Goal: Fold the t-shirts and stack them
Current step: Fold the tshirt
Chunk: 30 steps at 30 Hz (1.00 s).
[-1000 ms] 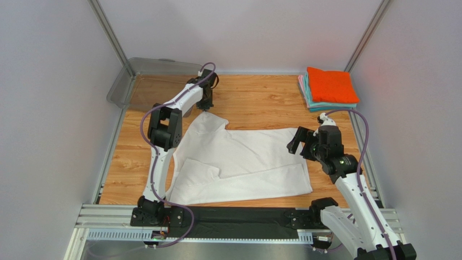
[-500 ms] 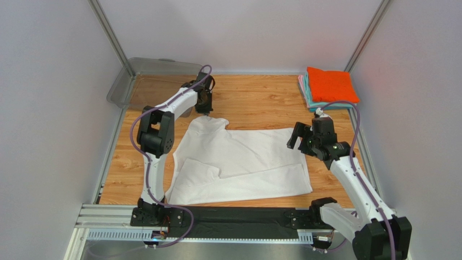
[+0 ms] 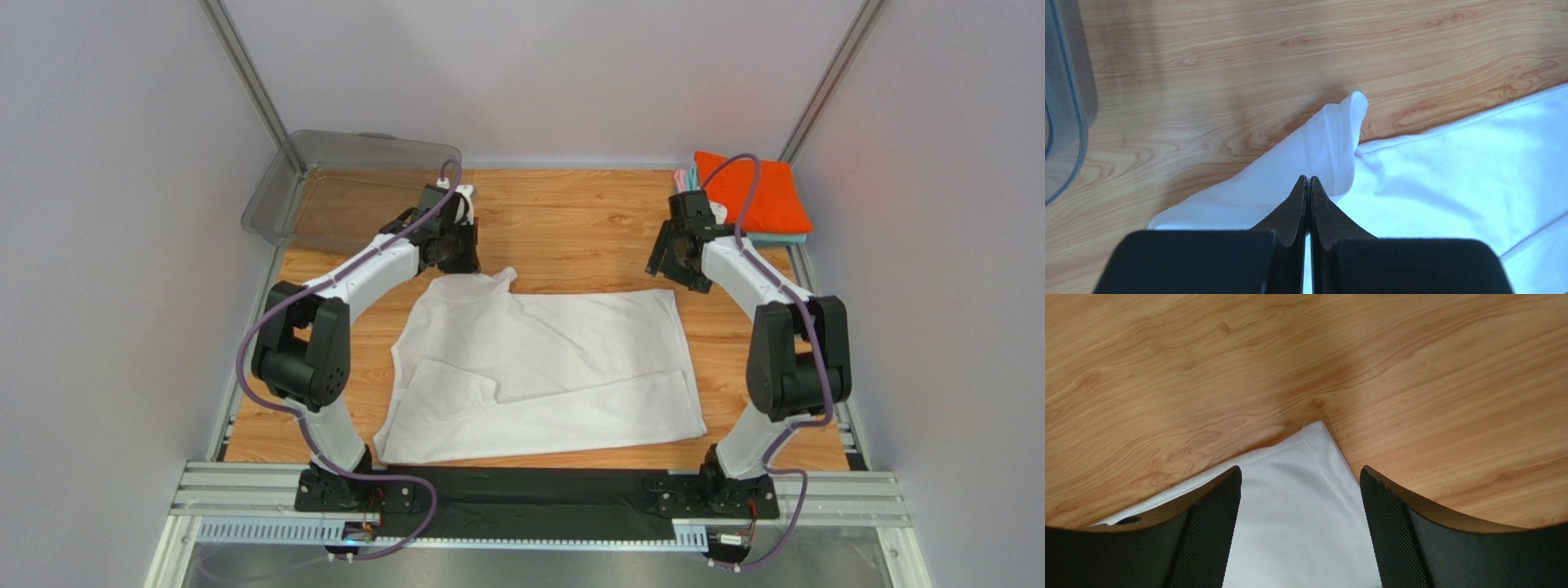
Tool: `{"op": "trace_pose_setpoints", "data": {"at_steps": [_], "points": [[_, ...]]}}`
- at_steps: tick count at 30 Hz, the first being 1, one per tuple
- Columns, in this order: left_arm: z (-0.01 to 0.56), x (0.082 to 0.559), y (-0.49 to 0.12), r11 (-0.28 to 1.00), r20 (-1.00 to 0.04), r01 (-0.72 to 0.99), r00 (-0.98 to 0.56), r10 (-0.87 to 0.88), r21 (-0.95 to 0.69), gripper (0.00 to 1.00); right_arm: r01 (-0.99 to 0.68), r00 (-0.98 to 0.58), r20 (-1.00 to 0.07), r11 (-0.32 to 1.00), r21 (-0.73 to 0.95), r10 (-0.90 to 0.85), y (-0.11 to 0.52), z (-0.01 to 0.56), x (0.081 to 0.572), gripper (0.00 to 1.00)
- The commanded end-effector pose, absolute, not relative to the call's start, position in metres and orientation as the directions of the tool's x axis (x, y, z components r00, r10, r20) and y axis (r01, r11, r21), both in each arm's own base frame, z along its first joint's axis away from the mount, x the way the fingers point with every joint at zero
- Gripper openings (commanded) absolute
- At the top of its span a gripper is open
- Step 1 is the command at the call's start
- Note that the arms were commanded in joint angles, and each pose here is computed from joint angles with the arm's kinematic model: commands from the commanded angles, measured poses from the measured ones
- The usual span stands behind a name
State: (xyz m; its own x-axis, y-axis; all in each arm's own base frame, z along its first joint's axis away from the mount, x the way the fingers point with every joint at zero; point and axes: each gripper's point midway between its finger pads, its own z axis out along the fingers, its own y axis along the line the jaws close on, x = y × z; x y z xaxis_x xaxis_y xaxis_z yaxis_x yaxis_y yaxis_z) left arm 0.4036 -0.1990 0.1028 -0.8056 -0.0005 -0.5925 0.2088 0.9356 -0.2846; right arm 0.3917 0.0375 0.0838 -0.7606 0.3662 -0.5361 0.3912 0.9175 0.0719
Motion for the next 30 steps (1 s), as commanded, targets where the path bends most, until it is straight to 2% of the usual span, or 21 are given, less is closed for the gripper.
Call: {"op": "trace_pose_setpoints", "data": {"at_steps": [1, 7, 10, 22, 26, 27, 30], "points": [[0.131, 0.401, -0.207, 0.912, -0.662, 0.263, -0.749, -0.013, -0.316, 0.0, 0.408, -0.739, -0.565, 0.911, 0.057, 0.367, 0.035, 0.085, 0.419, 0.72], [0.129, 0.387, -0.202, 0.91, -0.661, 0.252, -0.749, -0.031, -0.329, 0.0, 0.407, -0.781, -0.518, 0.914, 0.004, 0.35, 0.034, 0.058, 0.431, 0.66], [0.129, 0.381, -0.204, 0.902, -0.655, 0.254, -0.754, -0.041, -0.349, 0.0, 0.415, -0.79, -0.499, 0.91, -0.007, 0.356, 0.034, 0.049, 0.429, 0.61], [0.131, 0.367, -0.203, 0.889, -0.657, 0.243, -0.749, -0.082, -0.389, 0.0, 0.428, -0.82, -0.437, 0.903, -0.036, 0.371, 0.032, 0.019, 0.403, 0.55], [0.136, 0.363, -0.204, 0.882, -0.663, 0.25, -0.744, -0.089, -0.399, 0.0, 0.421, -0.823, -0.424, 0.907, -0.008, 0.379, 0.038, 0.016, 0.401, 0.34], [0.135, 0.362, -0.204, 0.881, -0.66, 0.25, -0.746, -0.09, -0.402, 0.0, 0.419, -0.821, -0.427, 0.908, -0.002, 0.378, 0.04, 0.018, 0.402, 0.23], [0.136, 0.359, -0.203, 0.879, -0.663, 0.243, -0.741, -0.106, -0.411, 0.0, 0.416, -0.821, -0.435, 0.909, -0.012, 0.37, 0.038, 0.021, 0.403, 0.15]]}}
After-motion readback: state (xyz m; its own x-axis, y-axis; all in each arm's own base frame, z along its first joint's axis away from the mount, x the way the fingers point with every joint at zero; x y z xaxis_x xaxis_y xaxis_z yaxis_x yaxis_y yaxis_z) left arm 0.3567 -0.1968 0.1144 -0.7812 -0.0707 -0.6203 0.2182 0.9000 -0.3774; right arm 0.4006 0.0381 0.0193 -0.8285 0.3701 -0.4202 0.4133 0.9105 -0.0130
